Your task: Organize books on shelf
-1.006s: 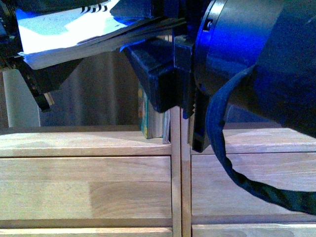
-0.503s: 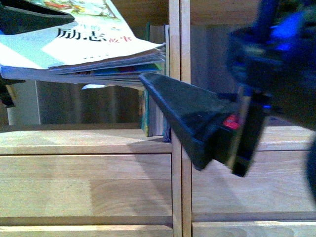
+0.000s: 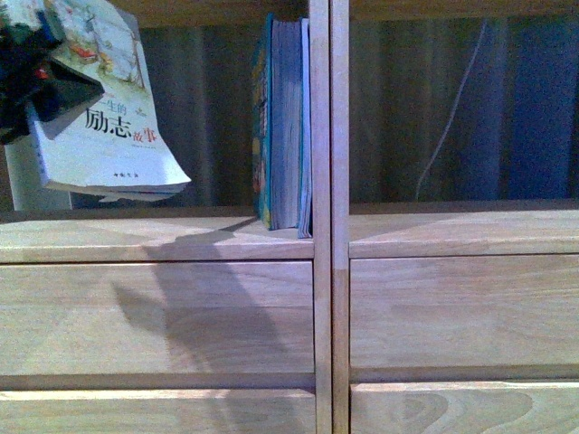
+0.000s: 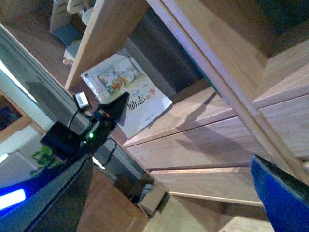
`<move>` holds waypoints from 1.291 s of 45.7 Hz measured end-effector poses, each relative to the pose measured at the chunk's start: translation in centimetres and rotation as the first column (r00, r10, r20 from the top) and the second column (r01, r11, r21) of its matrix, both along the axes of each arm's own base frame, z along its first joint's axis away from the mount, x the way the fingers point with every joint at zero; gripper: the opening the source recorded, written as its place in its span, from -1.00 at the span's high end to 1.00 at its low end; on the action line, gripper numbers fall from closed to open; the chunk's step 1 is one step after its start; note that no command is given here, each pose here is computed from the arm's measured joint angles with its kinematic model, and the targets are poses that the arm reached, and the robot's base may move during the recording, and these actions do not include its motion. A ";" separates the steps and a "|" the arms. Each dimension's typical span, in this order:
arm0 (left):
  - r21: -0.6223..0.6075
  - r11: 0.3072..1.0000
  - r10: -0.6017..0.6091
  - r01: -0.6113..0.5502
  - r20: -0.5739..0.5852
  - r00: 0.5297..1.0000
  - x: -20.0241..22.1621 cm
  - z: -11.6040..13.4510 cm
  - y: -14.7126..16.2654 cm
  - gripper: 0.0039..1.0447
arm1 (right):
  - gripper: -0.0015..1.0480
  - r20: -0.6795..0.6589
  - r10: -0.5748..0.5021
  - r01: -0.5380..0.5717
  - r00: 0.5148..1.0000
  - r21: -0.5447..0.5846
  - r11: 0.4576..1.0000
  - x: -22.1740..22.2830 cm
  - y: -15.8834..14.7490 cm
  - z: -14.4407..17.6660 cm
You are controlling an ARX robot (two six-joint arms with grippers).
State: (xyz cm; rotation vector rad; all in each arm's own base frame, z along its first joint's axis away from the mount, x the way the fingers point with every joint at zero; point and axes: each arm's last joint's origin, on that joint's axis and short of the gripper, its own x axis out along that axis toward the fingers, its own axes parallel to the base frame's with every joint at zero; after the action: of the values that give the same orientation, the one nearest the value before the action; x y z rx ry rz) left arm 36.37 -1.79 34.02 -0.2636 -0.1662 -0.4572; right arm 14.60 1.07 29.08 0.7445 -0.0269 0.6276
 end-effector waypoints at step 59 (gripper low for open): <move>0.412 0.864 0.164 -0.290 0.315 0.935 14.6 -4.2 -9.9 0.46 | -0.86 0.069 -0.109 0.115 0.992 -0.090 0.989 -1.8 -2.1 -0.1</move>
State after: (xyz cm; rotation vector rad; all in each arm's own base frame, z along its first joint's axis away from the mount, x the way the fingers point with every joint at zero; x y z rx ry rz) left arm 50.96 -11.70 29.82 0.2829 -0.3484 -0.2798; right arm 12.85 -1.03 29.03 0.6273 -0.0965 0.5413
